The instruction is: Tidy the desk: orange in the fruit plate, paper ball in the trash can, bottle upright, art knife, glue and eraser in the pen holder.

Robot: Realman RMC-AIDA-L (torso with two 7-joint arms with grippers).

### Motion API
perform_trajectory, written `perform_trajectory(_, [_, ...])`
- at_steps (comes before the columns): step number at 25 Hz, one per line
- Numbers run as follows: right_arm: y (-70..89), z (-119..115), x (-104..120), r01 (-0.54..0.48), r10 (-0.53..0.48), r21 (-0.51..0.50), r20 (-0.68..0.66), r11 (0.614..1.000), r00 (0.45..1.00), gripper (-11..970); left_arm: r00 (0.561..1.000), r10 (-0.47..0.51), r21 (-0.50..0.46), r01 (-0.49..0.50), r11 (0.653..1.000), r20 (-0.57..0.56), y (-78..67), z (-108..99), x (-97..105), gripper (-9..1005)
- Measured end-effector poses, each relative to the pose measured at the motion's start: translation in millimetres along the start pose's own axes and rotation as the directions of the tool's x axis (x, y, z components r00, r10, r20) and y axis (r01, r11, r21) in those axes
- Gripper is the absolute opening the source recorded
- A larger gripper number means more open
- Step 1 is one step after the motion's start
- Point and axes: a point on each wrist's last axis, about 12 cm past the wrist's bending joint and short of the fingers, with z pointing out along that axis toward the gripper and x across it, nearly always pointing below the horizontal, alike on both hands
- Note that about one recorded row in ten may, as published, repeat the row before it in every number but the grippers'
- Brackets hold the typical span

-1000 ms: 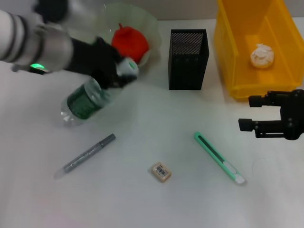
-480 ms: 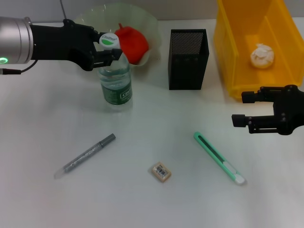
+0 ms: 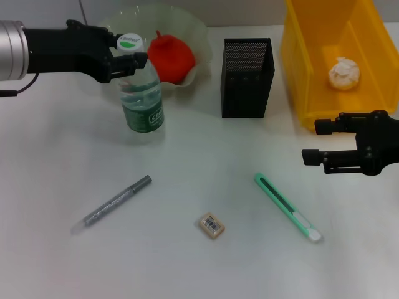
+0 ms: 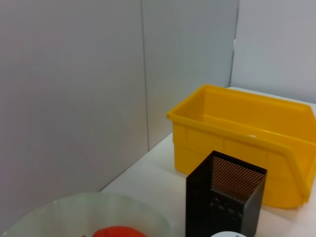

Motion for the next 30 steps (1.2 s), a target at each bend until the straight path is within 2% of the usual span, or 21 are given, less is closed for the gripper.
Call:
perform_trajectory(11, [-2.2,2,-4,0.010,-0.010,0.000,-0.003,1.000,1.000,759,0.999,-0.048,-0.013,0.048,0.999,-0.005,1.7,1,18,441])
perform_trajectory(23, [-5.3,8,-7,0.017,-0.017,-0.009,-0.022,1.000,1.000,759,0.998,-0.062,-0.008,0.062,0.998,0.022,0.4,-3,18,441])
perform_trajectory(30, [-4.9,7,-12,0.033,-0.034,-0.008,-0.028,0.999,0.999,760,0.996,-0.060,-0.011,0.061,0.998,0.070,1.3,-10,13,704])
